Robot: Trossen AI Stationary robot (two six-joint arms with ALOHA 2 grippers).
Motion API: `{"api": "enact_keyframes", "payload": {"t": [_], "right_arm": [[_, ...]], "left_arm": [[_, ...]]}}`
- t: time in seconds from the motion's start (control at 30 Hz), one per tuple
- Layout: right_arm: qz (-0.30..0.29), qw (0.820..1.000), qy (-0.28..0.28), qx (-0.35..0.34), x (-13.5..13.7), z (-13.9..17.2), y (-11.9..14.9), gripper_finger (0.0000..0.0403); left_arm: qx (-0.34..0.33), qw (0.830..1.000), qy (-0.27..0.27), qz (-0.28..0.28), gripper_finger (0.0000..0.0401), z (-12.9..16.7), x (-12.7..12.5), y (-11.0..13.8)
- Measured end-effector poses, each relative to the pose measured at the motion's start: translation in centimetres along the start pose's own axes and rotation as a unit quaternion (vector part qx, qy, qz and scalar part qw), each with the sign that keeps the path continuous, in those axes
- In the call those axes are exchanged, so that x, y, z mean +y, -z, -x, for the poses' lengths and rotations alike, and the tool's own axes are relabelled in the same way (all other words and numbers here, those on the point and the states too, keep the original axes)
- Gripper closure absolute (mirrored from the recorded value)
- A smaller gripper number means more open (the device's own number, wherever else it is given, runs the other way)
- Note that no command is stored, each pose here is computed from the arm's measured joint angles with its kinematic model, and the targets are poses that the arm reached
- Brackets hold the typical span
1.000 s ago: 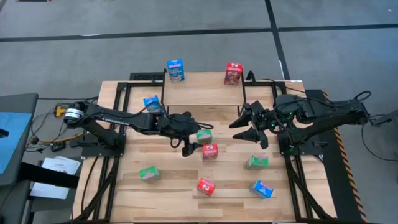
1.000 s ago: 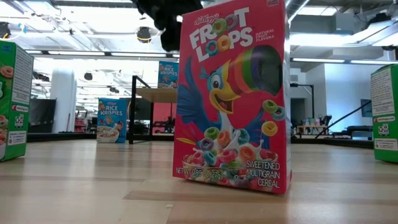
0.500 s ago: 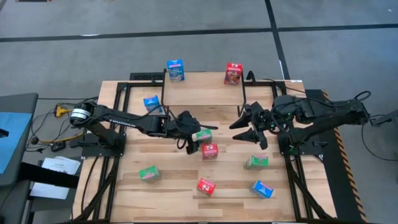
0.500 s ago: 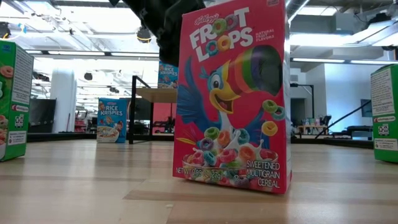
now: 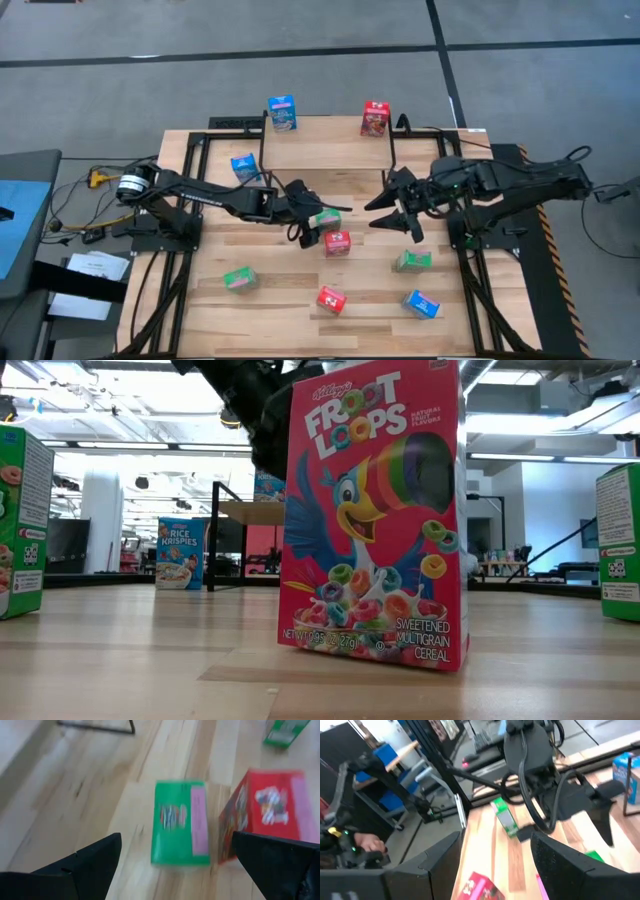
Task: Stack cereal on shelf
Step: Put the top green cereal box on the shelf
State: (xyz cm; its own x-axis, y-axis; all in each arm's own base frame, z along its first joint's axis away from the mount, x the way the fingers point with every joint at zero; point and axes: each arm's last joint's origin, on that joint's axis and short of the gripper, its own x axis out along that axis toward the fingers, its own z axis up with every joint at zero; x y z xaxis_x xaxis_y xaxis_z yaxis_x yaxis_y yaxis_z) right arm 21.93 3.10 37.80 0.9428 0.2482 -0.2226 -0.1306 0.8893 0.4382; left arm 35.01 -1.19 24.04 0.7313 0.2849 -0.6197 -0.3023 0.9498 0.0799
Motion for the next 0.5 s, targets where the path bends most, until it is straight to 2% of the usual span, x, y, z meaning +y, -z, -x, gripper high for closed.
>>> {"api": "enact_keyframes", "payload": {"t": [0.5], "right_arm": [[0.000,1.000,0.001,0.002,0.0,-0.1,0.1,0.0137]], "left_arm": [[0.015,1.000,0.005,-0.004,0.0033,-1.4,-0.3,0.6]]}}
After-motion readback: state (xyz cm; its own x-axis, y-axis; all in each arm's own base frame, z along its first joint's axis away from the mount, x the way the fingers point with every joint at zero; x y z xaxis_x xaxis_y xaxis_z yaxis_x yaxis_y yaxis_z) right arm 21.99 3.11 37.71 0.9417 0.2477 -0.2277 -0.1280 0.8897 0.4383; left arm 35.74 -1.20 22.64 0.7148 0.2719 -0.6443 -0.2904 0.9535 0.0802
